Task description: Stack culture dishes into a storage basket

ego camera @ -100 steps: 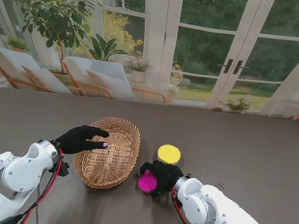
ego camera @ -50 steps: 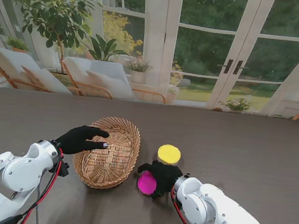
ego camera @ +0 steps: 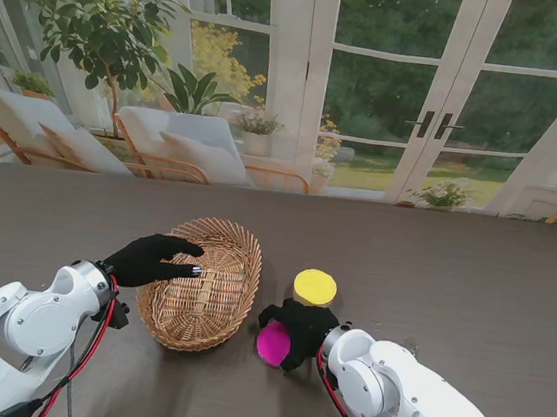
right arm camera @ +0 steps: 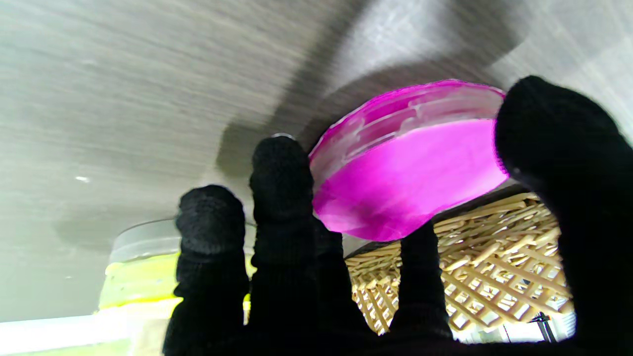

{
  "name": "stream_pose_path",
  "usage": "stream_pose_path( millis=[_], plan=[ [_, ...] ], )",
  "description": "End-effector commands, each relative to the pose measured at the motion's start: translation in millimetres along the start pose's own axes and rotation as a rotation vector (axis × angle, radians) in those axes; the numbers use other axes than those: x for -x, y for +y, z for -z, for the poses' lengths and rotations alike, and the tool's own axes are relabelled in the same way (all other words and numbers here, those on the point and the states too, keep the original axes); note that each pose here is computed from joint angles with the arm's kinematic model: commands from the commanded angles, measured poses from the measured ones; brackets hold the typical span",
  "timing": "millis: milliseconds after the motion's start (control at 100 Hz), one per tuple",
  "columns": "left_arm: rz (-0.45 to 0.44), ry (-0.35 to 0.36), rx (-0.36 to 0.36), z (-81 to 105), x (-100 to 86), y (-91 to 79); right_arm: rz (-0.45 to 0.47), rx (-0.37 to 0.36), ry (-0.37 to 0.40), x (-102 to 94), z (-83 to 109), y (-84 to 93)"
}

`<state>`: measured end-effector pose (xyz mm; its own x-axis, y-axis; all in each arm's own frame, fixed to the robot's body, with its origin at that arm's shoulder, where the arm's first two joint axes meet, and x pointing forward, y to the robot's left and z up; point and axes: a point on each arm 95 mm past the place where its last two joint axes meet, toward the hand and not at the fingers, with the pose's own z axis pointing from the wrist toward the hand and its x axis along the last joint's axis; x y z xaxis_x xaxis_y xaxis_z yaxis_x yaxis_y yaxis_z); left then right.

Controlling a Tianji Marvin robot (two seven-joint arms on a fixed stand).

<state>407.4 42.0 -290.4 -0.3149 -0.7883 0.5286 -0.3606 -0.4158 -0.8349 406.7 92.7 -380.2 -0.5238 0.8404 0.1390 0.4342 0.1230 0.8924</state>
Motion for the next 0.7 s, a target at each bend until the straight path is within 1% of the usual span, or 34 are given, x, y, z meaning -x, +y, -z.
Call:
stream_pose_path(
  millis=[0, 150, 250, 420, 560, 690],
  plan=[
    [0.004, 0.0, 0.022, 0.2, 0.1, 2.7, 0.008, -0.079, -0.013, 2.0, 3.8, -26.2],
    [0.004, -0.002, 0.022, 0.1, 0.2, 2.7, 0.032, -0.09, -0.015, -0.3, 7.0, -25.8],
    [0.004, -0.001, 0.022, -0.1, 0.2, 2.6, 0.052, -0.084, -0.026, -1.7, 8.2, -26.7],
    [0.002, 0.0, 0.025, -0.4, 0.3, 2.9, 0.087, -0.064, -0.039, -2.9, 8.1, -30.0],
    [0.002, 0.0, 0.024, -0.3, 0.2, 2.9, 0.096, -0.024, -0.043, -3.7, 6.8, -34.5],
    [0.002, -0.001, 0.023, -0.1, 0.2, 2.9, 0.103, -0.022, -0.039, -4.3, 6.4, -36.9]
  ],
)
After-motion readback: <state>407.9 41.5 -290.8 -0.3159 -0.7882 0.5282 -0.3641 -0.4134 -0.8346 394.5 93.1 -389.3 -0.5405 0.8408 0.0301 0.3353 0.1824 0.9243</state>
